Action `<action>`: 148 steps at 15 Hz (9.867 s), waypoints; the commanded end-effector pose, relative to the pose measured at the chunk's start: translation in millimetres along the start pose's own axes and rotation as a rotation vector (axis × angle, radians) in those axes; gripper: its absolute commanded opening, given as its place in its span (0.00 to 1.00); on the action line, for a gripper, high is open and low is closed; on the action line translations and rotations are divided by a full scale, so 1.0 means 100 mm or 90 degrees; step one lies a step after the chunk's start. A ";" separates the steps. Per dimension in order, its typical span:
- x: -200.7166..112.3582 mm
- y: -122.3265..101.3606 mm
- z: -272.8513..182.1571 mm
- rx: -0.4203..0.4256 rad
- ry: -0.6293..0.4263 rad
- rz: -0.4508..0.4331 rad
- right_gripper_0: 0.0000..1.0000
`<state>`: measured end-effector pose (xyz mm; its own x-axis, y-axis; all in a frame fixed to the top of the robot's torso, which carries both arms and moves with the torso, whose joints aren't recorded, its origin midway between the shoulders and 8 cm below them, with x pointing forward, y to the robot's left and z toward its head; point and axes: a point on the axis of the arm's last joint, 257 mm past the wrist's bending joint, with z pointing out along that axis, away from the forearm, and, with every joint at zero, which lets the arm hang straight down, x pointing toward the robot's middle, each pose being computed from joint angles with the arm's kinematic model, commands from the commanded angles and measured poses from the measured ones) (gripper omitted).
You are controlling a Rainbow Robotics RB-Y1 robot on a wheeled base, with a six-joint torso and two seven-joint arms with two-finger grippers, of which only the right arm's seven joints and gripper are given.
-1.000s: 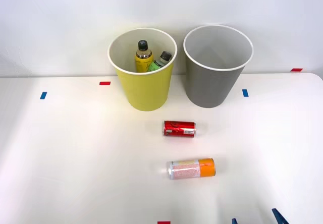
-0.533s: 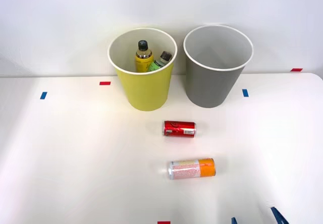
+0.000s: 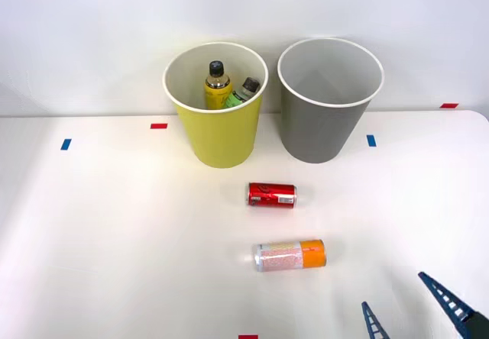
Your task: Put cans in the gray bin, plastic bottles in the light green bin
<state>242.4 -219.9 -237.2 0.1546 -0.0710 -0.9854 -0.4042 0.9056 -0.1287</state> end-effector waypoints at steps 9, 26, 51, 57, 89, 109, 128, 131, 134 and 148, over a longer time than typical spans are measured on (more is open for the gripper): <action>-0.12 0.34 0.33 -0.126 0.210 -0.018 0.96; -0.06 0.43 0.74 -0.225 0.370 -0.073 0.96; -0.02 0.88 0.82 -0.340 0.517 -0.195 0.95; 0.04 0.90 1.11 -0.399 0.488 -0.340 0.95; 0.55 1.20 1.27 -0.502 0.583 -0.539 0.95; 0.87 1.21 1.55 -0.506 0.595 -0.554 0.95; 0.68 1.10 1.60 -0.471 0.551 -0.510 0.00; 0.40 1.06 1.62 -0.432 0.530 -0.443 0.00; 0.11 0.99 1.74 -0.388 0.494 -0.381 0.00; -1.22 -0.19 2.14 -0.094 0.282 -0.087 0.00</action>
<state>420.2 -132.8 -101.1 -0.1731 -0.4444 -0.8789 -0.5631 0.7768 -0.2819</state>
